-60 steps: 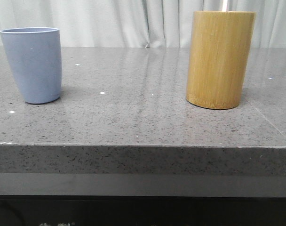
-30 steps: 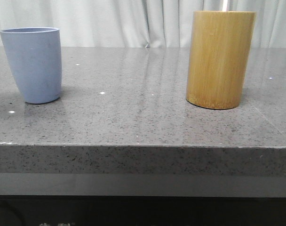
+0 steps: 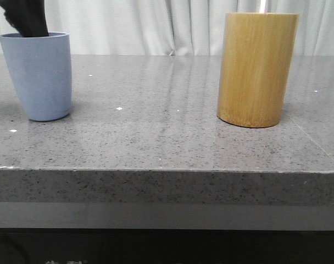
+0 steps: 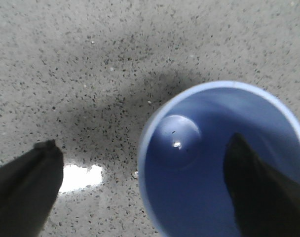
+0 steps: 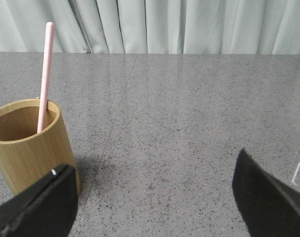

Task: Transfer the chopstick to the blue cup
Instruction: 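Reach the left gripper down and grasp the light blue cup's rim, then carry the blue cup toward the bamboo holder, set it down, release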

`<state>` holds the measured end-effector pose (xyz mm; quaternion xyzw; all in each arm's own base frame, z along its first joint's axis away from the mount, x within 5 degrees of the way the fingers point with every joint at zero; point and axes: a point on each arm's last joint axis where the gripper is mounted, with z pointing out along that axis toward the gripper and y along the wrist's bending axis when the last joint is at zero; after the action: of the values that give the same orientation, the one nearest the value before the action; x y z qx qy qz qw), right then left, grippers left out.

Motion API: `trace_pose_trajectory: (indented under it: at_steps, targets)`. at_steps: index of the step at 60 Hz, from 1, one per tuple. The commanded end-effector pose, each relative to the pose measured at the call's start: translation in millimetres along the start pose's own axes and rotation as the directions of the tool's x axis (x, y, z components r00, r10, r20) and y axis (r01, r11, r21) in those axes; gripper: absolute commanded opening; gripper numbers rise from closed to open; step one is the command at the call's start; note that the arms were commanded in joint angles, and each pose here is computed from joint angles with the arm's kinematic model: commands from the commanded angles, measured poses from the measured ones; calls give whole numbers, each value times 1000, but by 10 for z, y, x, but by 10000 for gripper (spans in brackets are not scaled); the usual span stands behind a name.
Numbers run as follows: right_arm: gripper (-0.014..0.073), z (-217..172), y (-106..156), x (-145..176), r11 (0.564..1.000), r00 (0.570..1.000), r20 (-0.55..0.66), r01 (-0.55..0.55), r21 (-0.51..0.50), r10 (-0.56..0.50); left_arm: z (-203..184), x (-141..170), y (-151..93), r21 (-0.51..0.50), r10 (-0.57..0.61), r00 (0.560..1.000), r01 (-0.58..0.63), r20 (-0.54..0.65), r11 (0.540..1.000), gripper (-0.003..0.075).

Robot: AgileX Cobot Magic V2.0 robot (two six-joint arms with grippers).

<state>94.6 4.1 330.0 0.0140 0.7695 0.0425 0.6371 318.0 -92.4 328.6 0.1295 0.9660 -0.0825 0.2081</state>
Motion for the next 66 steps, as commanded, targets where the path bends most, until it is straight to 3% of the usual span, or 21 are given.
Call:
trace_pose_trajectory:
  at_steps: [1,19,46,66]
  targets:
    - [644,-19,-7,-183,1000,994,105,3,16,-5,-198,-71,-56,12,17,996,-18,88,1000,472]
    - [644,-19,-7,-183,1000,994,105,3,16,-5,-207,-80,-57,12,19,995,-20,93,1000,-22]
    - [644,-19,-7,-183,1000,994,105,3,16,-5,-240,-71,-62,14,24,997,-25,70,1000,-19]
    - [644,-19,-7,-183,1000,994,105,3,16,-5,-750,-250,-466,62,153,979,-162,132,985,-18]
